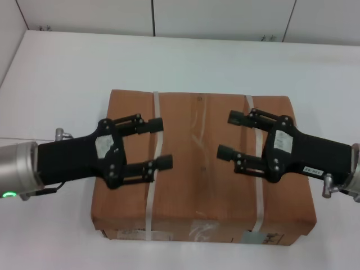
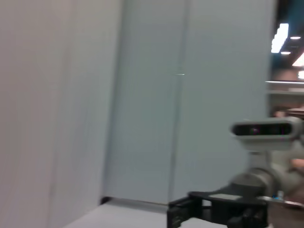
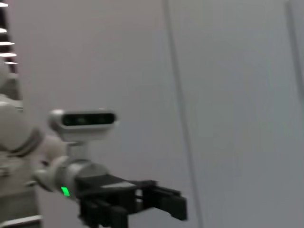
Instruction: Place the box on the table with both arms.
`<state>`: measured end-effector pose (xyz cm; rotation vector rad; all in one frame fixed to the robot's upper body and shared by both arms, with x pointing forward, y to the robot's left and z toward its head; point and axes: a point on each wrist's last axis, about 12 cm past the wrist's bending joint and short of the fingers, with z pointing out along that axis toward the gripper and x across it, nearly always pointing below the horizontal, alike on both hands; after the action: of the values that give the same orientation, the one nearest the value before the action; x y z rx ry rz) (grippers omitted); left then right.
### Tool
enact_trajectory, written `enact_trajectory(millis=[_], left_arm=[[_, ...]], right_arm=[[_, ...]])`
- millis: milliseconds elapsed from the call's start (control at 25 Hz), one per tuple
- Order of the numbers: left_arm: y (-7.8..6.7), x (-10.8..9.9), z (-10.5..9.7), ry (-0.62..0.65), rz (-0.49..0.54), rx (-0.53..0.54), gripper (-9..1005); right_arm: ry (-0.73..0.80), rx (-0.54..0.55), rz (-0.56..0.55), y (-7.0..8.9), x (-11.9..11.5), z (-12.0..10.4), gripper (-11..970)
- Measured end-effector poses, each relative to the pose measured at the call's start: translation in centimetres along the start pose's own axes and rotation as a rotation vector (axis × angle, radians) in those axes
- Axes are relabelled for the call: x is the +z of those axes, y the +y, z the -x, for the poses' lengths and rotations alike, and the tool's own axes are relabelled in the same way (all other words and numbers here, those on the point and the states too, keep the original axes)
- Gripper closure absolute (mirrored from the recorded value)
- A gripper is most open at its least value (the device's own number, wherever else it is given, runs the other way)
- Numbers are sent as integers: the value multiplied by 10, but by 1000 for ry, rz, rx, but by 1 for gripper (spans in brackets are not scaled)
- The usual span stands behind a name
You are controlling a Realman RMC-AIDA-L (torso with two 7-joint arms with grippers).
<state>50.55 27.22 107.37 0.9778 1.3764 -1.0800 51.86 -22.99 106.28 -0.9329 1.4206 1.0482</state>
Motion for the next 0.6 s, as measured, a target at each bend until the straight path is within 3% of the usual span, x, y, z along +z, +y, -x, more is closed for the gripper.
enact_trajectory(millis=[240,600], left_arm=[[-5,-4,1,23,-71,26,255],[-7,-2,1,16,-78,28,255]], right_arm=[[-29,-5,64,3,2,8,183],[-30,-5,66,3,1,8,183]])
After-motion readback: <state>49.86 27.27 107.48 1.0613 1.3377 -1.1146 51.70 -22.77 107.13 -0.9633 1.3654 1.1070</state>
